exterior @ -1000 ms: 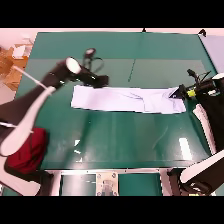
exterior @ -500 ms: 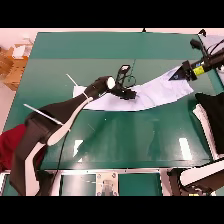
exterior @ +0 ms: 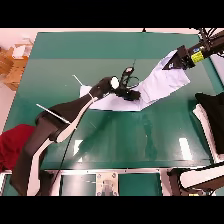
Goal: Fold the shirts.
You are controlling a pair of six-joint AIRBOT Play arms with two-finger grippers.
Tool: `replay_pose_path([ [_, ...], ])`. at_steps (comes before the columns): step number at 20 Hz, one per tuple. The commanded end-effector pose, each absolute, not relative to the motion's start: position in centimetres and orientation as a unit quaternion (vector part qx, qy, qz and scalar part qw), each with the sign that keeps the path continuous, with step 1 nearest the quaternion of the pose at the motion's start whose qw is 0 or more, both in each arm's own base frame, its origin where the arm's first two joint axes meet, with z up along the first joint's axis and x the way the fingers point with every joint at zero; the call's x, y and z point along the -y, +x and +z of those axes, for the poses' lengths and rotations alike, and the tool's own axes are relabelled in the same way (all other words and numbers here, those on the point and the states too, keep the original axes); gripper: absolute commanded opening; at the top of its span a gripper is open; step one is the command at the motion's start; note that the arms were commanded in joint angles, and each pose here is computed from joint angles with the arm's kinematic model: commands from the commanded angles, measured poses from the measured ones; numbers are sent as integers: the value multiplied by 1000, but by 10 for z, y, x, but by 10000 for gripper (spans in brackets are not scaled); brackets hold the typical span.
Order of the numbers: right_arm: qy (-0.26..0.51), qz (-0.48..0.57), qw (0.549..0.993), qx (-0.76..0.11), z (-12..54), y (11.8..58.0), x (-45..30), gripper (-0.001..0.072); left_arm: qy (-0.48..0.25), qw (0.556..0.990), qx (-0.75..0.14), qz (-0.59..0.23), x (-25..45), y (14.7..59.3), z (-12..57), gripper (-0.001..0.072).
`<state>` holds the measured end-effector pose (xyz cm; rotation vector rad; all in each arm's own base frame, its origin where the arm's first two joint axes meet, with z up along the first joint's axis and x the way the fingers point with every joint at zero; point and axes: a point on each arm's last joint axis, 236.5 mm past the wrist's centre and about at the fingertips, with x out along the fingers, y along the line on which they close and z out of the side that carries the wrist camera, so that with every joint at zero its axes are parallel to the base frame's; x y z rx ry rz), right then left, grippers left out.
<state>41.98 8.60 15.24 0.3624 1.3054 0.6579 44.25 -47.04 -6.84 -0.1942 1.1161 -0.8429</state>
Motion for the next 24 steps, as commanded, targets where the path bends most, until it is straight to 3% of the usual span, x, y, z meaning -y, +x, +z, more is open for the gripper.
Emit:
replay_pose_path([
  [1,173,289,729,-596,154,420,-89,16,-42,756,-526,-387,437,451,-45,23],
  [6,190,279,727,-597,155,424,-108,16,63,779,-555,-286,287,489,2,23],
  [10,195,296,731,-583,158,431,-174,16,56,794,-567,-211,185,501,47,23],
  [14,206,290,731,-582,119,438,-260,17,45,796,-575,-183,129,498,67,23],
  [18,243,305,728,-563,50,439,-385,19,65,781,-591,-193,116,490,62,23],
  [19,253,318,730,-549,30,437,-424,83,65,780,-591,-195,117,489,62,23],
  [20,258,323,740,-530,11,436,-455,232,65,780,-591,-195,117,489,62,23],
  [21,264,324,748,-515,-8,434,-481,458,65,781,-590,-195,117,490,62,23],
  [22,266,325,750,-511,-19,430,-493,538,68,780,-590,-197,117,490,62,23],
  [24,241,332,752,-516,-18,433,-479,539,69,780,-590,-196,116,490,62,23],
])
